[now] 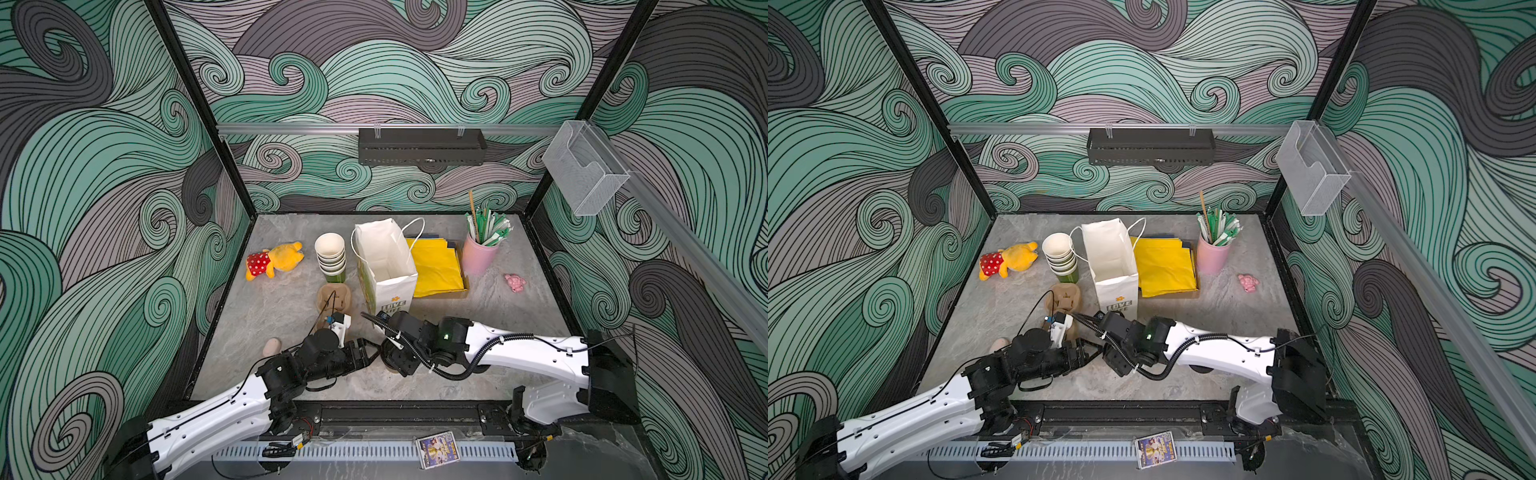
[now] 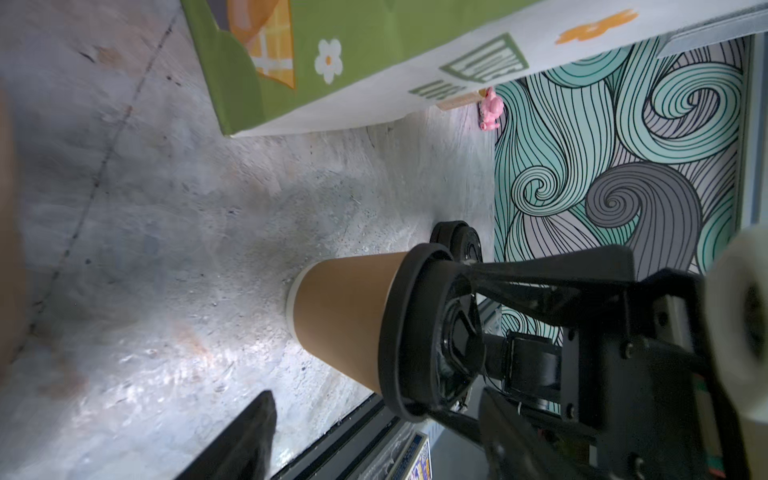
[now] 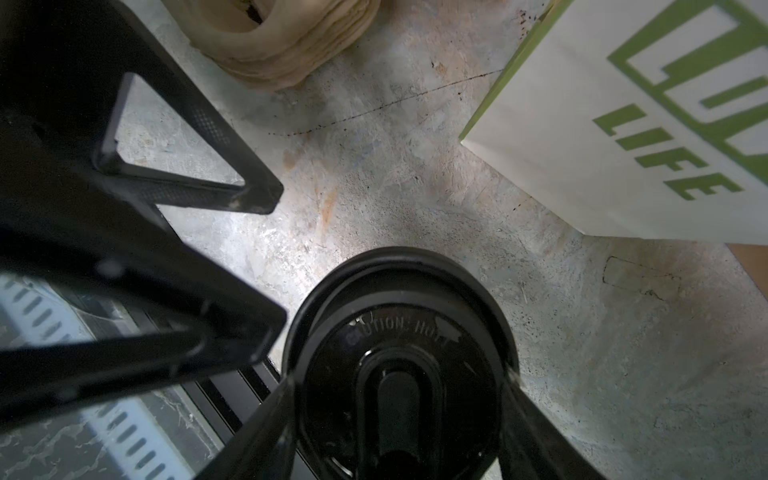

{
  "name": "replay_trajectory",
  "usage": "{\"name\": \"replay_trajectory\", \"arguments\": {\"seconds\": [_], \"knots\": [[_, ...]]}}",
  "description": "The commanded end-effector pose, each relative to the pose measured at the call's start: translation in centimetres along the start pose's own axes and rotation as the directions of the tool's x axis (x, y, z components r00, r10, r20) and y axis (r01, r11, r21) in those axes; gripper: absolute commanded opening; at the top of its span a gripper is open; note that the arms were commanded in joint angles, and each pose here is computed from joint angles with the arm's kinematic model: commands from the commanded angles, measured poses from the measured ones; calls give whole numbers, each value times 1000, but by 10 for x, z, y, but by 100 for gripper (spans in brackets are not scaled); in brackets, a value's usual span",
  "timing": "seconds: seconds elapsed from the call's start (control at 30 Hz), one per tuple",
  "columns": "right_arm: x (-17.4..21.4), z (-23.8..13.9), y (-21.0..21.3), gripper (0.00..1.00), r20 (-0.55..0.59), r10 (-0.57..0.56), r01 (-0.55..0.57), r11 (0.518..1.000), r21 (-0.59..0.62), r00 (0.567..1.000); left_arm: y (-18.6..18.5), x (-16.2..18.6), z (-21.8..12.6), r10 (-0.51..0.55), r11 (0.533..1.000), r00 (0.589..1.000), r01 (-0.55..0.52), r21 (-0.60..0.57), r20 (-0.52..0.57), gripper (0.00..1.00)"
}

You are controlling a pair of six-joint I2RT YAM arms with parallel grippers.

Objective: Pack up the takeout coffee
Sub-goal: 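Press the lid onto the cup with the right gripper while the left holds the cup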

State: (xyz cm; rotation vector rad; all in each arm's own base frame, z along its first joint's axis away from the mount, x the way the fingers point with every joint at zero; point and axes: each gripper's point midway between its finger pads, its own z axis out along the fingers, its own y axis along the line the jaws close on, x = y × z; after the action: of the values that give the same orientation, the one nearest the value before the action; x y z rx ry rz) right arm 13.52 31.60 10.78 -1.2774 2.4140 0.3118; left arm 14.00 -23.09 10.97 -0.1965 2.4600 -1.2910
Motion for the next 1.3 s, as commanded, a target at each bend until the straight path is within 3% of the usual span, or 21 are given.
{"name": "replay_trajectory", "arguments": {"seconds": [0.0,0.37,0.63,1.13,1.27], "knots": [[51,21,4,69,-190,-54,47,998,-42,980,-19,0,3,7,998,1000,-6,63,-29,80],[49,21,5,71,-182,-34,26,998,-48,983,-14,-1,22,-5,1000,998,7,28,-61,67],[31,7,6,77,-113,-21,15,998,-54,993,9,-1,23,-37,996,998,31,-87,-58,56],[-2,-21,5,90,13,-9,10,999,-52,1000,22,13,32,-42,977,983,3,-213,-177,48],[-14,-40,5,92,92,8,-2,998,-61,996,23,17,33,-37,973,976,-14,-231,-216,46]]}}
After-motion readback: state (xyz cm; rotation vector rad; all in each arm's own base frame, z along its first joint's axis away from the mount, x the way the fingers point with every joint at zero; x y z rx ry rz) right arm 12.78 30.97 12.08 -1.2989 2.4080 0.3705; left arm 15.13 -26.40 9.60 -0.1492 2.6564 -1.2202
